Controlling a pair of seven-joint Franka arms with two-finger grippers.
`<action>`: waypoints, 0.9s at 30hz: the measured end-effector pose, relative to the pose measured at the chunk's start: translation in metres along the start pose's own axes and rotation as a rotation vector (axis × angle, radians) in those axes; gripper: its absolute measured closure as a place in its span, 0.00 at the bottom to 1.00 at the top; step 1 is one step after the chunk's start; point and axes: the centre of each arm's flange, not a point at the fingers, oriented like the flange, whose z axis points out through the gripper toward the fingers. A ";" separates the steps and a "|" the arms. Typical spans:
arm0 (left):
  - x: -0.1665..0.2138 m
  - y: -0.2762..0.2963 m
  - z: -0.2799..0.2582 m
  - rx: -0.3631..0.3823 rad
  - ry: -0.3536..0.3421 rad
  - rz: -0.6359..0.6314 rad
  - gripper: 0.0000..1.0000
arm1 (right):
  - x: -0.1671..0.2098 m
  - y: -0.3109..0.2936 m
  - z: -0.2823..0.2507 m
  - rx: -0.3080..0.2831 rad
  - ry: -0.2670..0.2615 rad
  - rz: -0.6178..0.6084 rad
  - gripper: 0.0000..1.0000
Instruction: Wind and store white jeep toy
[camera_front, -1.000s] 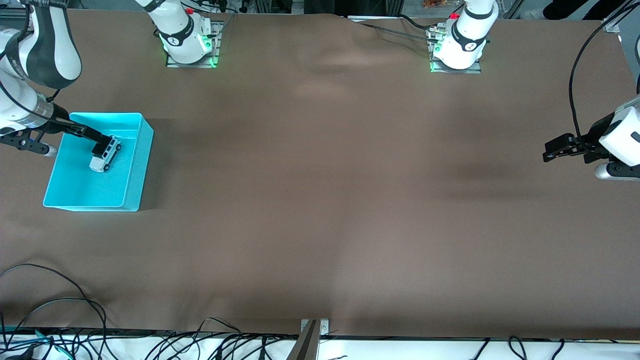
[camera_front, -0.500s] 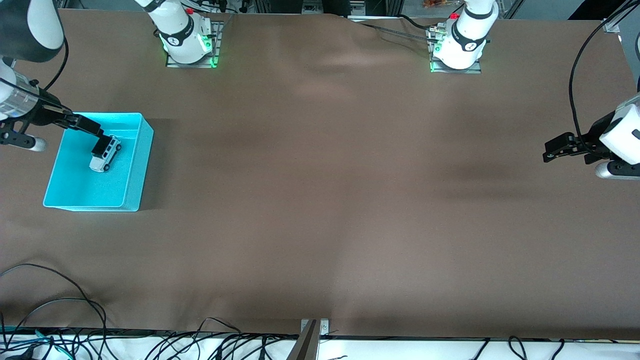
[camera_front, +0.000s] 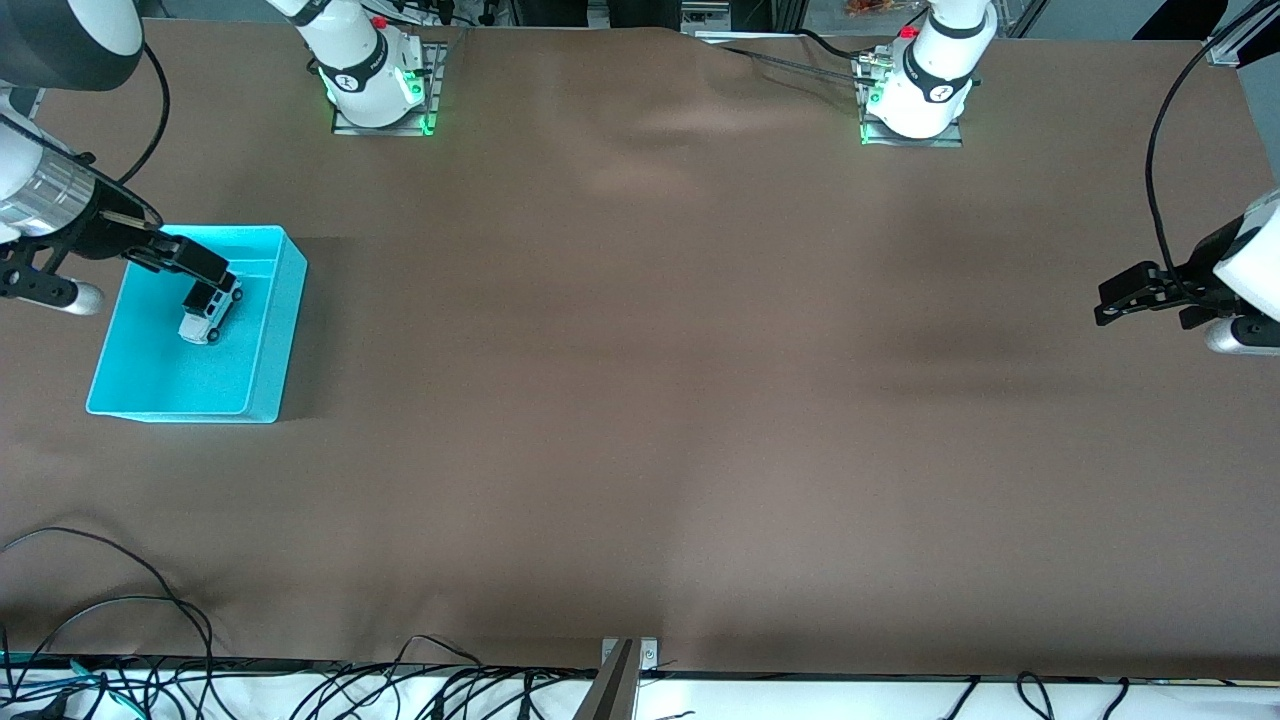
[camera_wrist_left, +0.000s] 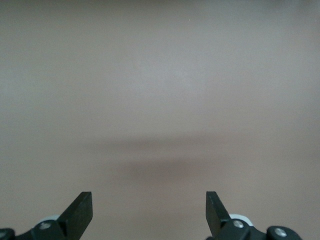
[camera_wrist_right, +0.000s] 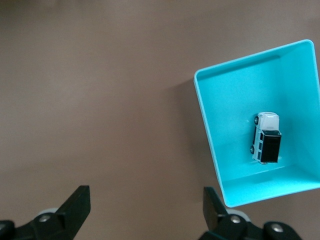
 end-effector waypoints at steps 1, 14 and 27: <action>0.000 0.000 -0.001 0.000 0.002 -0.001 0.00 | 0.002 -0.002 -0.001 0.001 0.003 -0.001 0.00; -0.001 -0.001 -0.004 0.002 0.007 -0.003 0.00 | 0.005 -0.018 0.000 -0.006 0.007 -0.122 0.00; -0.004 0.010 -0.011 0.022 0.011 0.008 0.00 | 0.006 -0.015 -0.001 -0.032 0.008 -0.211 0.00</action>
